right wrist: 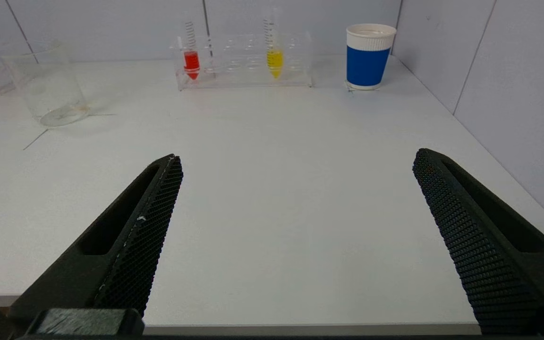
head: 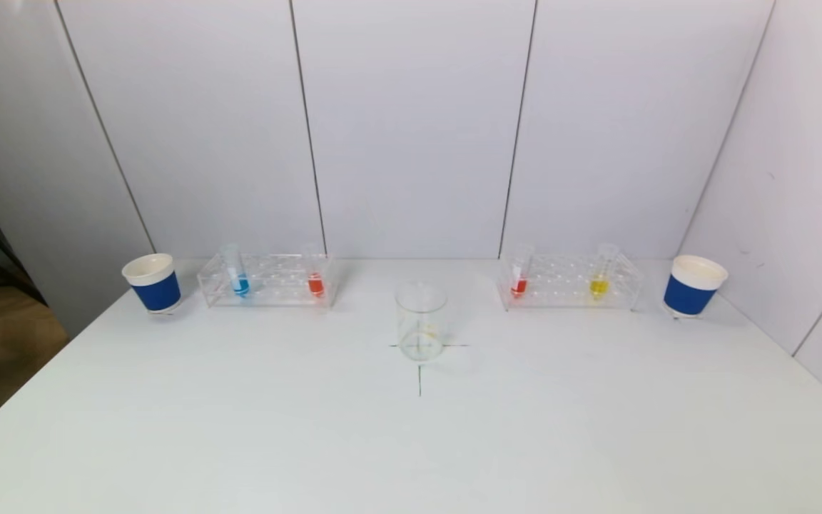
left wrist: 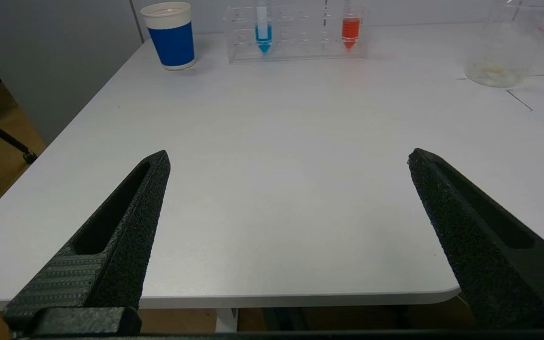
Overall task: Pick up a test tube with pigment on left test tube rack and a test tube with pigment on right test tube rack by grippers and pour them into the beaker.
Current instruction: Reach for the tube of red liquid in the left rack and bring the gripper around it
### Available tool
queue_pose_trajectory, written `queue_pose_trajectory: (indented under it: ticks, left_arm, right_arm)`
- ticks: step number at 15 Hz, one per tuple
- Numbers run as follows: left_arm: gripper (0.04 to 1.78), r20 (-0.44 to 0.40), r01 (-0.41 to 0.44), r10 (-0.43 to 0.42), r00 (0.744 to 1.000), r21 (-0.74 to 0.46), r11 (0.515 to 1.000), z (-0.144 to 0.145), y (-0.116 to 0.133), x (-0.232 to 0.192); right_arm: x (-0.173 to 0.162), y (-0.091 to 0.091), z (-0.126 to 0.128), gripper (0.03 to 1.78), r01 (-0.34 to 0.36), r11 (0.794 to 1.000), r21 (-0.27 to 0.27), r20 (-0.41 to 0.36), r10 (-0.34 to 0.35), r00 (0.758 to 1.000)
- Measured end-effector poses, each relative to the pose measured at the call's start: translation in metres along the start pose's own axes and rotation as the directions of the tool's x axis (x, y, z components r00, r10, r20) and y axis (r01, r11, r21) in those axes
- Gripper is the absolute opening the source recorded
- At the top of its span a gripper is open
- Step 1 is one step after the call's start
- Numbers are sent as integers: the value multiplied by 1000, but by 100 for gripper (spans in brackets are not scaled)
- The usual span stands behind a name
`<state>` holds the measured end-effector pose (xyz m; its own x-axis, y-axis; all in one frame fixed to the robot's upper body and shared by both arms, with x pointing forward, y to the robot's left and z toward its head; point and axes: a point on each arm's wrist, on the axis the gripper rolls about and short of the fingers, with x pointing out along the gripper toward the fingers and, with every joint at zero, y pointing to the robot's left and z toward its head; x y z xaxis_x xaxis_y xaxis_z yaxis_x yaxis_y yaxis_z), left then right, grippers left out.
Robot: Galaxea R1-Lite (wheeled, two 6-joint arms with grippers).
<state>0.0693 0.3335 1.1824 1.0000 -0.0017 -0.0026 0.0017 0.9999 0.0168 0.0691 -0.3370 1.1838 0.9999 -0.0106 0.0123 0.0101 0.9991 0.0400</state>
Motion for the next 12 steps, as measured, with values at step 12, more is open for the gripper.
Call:
queue_pose_trajectory:
  ticks: [12]
  left_arm:
    - [176,-5,-5,5,1000,11,1000,0,0,0]
  right_arm:
    - [0,0,0,177,0,1000,0,0,0,1000]
